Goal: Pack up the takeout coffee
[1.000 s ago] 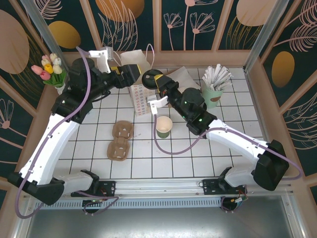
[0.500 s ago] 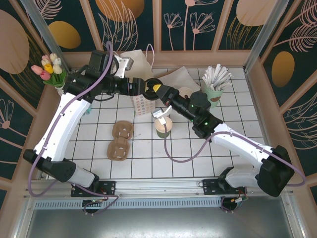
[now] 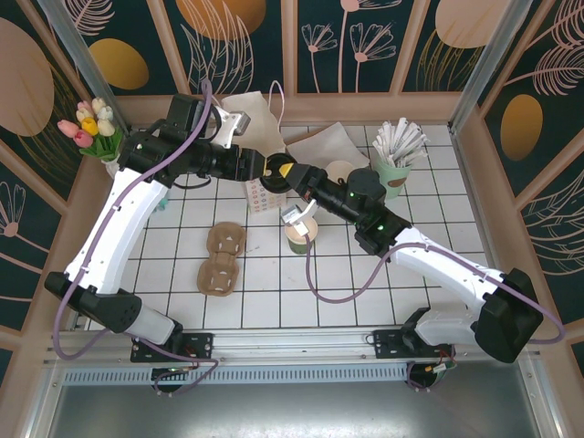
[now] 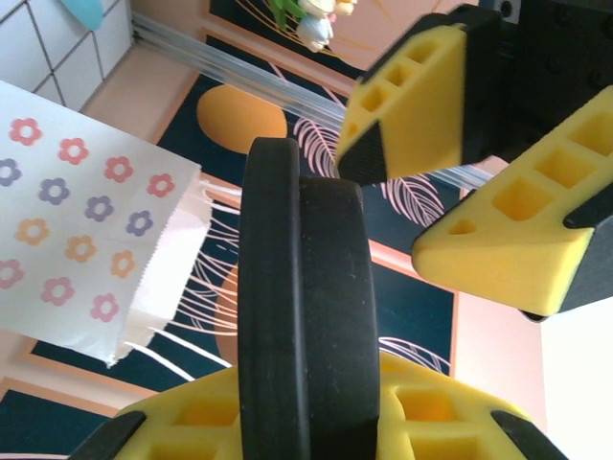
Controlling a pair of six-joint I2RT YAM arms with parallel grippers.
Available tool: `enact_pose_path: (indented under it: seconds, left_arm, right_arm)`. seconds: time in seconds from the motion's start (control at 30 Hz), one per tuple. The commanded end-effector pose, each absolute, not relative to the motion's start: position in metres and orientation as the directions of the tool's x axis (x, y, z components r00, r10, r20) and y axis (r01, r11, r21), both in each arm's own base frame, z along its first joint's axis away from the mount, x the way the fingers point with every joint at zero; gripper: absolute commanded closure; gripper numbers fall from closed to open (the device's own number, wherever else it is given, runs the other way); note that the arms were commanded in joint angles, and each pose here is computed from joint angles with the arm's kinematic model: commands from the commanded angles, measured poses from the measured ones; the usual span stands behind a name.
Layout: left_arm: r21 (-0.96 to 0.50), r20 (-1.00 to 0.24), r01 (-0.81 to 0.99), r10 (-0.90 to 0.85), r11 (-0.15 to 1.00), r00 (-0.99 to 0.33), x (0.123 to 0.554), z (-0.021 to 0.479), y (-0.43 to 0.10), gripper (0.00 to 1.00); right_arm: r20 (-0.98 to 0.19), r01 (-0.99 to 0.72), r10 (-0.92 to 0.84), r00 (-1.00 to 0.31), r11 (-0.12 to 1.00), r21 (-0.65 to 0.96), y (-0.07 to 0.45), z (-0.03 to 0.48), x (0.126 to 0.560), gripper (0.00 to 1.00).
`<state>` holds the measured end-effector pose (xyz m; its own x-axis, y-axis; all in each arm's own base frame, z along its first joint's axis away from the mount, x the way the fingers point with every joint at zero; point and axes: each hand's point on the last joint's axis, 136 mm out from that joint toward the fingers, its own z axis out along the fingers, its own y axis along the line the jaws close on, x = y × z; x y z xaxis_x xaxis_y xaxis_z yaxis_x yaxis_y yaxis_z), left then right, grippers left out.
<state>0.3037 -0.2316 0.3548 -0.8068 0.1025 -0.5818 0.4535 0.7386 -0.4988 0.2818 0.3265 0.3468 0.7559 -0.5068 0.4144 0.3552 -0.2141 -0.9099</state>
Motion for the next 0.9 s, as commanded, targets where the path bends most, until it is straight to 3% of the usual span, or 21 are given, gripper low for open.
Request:
enact_pose_path:
  seconds: [0.0,0.37,0.87]
  left_arm:
    - [-0.522,-0.562,0.437,0.09,0.733,-0.822,0.305,0.357,-0.234,0.5]
    - [-0.514,-0.519,0.395,0.091,0.762,-0.85,0.308,0.338,-0.231,0.49]
    - [-0.508,-0.444,0.349,0.108,0.787,-0.89,0.307,0.307,-0.229,0.58]
  right_arm:
    - [0.589,0.493,-0.443,0.676,-0.322,-0.808,0.329,0.351,0.284,0.99]
    - [0.604,0.523,-0.447,0.66,-0.304,-0.796,0.335,0.355,0.287,1.0]
    - [0.639,0.567,-0.44,0.631,-0.302,-0.767,0.338,0.361,0.288,1.0]
